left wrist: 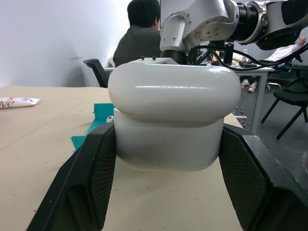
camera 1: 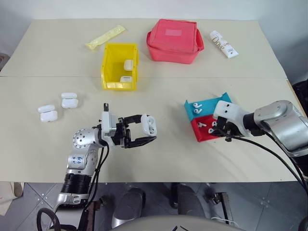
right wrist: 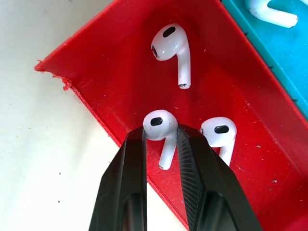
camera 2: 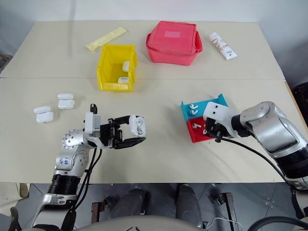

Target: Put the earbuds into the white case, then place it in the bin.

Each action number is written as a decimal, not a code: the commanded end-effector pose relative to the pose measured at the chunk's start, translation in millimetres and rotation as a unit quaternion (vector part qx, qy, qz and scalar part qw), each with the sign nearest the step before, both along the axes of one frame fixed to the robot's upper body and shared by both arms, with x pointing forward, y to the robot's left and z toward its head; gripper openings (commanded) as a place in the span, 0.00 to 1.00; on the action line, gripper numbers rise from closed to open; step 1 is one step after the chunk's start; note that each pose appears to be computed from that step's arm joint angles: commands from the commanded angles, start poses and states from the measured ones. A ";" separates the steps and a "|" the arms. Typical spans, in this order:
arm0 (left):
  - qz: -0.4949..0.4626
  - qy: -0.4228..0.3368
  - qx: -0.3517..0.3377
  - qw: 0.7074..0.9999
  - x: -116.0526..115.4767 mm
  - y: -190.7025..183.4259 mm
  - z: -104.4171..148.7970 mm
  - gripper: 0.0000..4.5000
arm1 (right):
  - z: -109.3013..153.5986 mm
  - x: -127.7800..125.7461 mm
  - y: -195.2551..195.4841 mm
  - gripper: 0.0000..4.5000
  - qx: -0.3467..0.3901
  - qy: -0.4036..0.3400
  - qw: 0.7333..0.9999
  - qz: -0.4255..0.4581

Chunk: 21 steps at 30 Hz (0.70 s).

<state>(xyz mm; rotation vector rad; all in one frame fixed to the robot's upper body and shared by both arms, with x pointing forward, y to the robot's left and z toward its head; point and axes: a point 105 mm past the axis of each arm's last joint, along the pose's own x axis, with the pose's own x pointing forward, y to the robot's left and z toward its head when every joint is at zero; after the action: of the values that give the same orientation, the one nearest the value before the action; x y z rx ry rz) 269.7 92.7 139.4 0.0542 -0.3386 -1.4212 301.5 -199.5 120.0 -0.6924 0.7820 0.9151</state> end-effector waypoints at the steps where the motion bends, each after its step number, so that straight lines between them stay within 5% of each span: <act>1: -0.015 -0.021 -0.010 1.000 1.2 -3.7 9.8 0.62 | 18.0 -2.7 5.0 0.12 0.024 -0.029 0.999 0.001; 10: -0.074 -0.010 -0.015 0.997 -0.8 -22.0 6.1 0.62 | 55.7 -28.4 21.5 0.12 0.123 -0.081 0.989 0.005; 15: -0.135 -0.011 -0.018 0.991 -0.5 -38.1 9.3 0.62 | 106.6 -50.5 56.0 0.12 0.339 -0.175 0.924 0.034; 21: -0.197 -0.025 -0.012 0.980 5.8 -54.3 18.0 0.62 | 128.9 -69.8 92.0 0.12 0.489 -0.203 0.843 0.090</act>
<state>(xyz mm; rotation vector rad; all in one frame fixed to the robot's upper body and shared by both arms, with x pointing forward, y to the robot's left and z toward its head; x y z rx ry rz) 277.1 44.0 149.8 -0.0023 -0.3779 -1.7644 238.7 -112.2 236.2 -0.0404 -0.0935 1.1229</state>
